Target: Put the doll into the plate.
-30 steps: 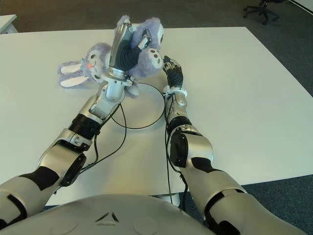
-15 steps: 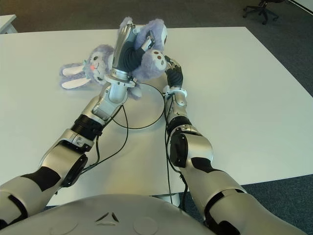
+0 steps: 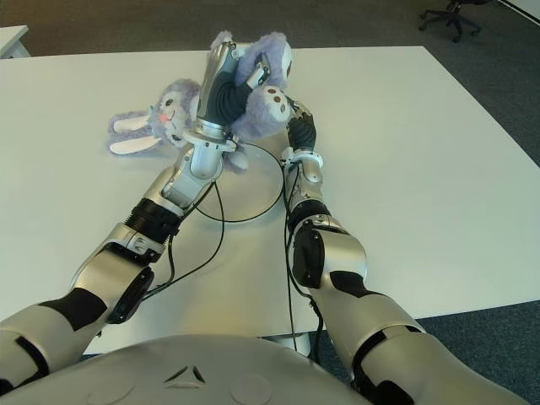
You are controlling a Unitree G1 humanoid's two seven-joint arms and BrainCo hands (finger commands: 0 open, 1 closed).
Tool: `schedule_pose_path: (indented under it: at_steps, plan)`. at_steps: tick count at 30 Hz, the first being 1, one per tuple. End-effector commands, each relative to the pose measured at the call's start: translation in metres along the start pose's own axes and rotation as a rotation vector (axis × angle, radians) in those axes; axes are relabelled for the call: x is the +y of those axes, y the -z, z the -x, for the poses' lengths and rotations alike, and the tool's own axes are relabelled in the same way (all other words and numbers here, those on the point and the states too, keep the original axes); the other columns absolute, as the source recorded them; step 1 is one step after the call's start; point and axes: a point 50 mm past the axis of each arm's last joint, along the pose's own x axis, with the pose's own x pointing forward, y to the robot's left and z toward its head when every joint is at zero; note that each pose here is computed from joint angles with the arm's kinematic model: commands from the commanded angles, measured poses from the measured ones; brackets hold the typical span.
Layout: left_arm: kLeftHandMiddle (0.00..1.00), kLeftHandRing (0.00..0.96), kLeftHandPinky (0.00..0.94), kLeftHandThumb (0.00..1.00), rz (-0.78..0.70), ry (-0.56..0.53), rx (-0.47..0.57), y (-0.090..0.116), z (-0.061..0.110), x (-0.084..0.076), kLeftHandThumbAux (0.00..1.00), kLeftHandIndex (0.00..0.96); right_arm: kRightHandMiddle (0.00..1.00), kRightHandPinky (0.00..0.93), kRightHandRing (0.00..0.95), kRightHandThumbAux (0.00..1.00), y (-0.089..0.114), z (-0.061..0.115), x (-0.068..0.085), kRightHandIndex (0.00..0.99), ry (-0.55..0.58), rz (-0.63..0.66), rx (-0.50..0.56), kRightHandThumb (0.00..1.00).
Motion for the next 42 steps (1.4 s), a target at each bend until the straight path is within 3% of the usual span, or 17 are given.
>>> schedule_pose_path:
  at_steps: [1,42]
  plan:
    - [0.829,0.835,0.831,0.747,0.01,0.001,0.013,-0.0001,0.0028,-0.0002,0.648,0.757,0.2,0.113,0.132,0.716,0.0503,0.0281,-0.0132,0.42,0.07,-0.046,0.207,0.705]
    - [0.85,0.852,0.863,0.798,0.204,-0.032,0.06,-0.0023,0.007,-0.0003,0.658,0.754,0.19,0.099,0.124,0.717,0.0485,0.0275,-0.0139,0.417,0.063,-0.069,0.193,0.707]
